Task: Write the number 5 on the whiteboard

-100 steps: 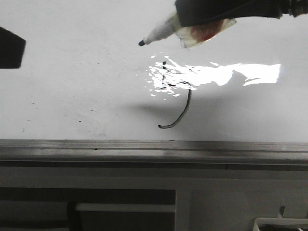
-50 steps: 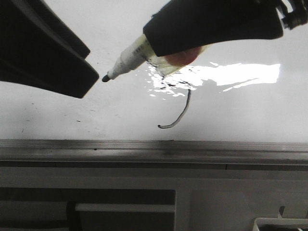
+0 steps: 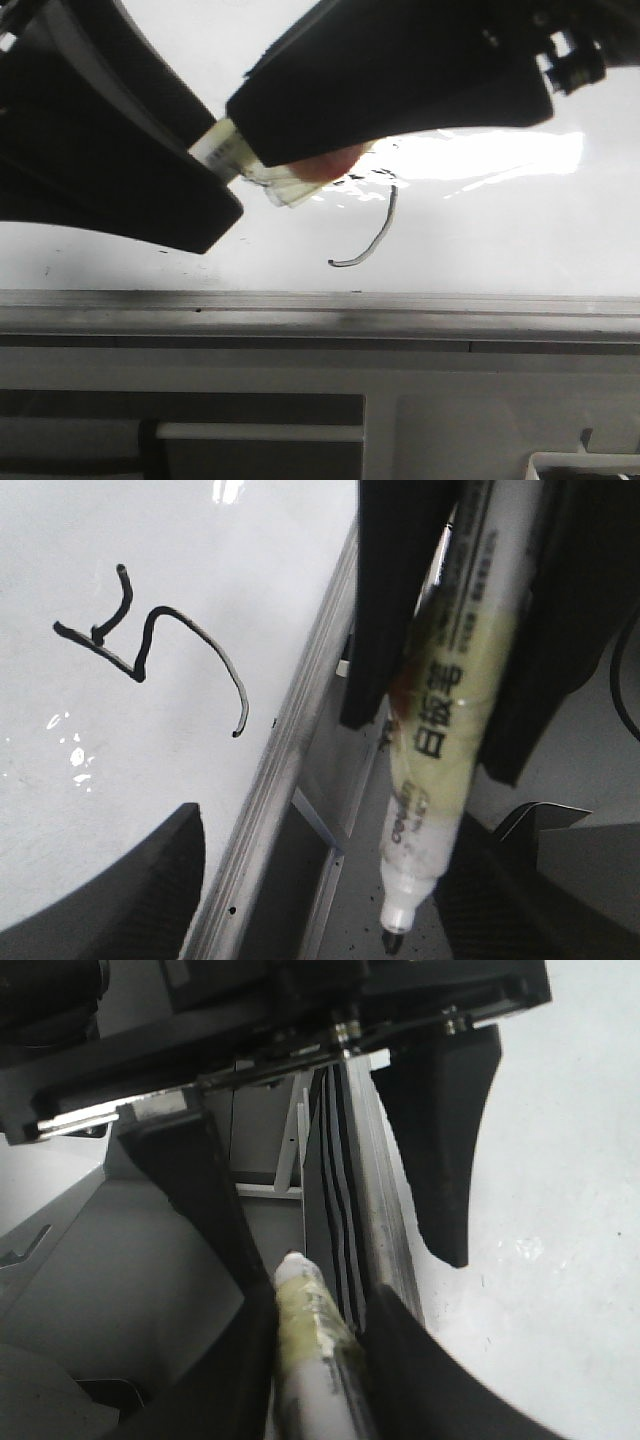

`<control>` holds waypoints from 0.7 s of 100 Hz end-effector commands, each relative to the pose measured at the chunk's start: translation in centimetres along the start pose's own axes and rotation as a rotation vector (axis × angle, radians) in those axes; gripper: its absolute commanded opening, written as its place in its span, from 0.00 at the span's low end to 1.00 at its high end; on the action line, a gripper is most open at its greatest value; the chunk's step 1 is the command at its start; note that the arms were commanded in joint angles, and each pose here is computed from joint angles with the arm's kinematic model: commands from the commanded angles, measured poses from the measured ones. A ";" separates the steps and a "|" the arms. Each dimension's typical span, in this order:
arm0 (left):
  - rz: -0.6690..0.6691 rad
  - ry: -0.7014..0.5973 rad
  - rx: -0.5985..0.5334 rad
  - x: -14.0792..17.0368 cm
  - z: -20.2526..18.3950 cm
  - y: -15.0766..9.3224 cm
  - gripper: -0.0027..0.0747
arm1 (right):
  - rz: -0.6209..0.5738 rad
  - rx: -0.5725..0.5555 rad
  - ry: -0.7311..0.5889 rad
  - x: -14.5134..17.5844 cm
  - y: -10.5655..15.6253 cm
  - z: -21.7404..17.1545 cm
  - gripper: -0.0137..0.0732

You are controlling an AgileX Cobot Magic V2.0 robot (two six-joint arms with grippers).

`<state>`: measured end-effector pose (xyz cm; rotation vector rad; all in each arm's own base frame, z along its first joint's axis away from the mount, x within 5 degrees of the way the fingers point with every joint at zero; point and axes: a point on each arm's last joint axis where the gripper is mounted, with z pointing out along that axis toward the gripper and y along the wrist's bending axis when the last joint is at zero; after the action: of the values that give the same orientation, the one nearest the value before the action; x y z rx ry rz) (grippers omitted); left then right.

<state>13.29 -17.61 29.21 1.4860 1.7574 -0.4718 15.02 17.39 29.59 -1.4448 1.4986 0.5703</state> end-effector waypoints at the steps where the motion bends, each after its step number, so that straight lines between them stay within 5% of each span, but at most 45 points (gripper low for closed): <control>1: -0.017 -0.091 -0.057 -1.6 -0.8 0.6 0.59 | -0.006 0.048 -0.056 -1.6 -0.5 -0.4 0.09; 45: -0.019 -0.110 -0.080 -1.7 -0.8 0.8 0.01 | -0.002 0.043 -0.080 -2.3 -0.7 -0.6 0.09; 70: -0.019 -0.110 -0.081 -1.7 -0.8 0.8 0.01 | -0.002 0.028 -0.082 -2.3 -0.5 -0.6 0.09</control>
<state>13.37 -17.71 29.33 1.4665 1.7500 -0.4799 15.49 17.72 30.59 -1.3902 1.4819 0.5340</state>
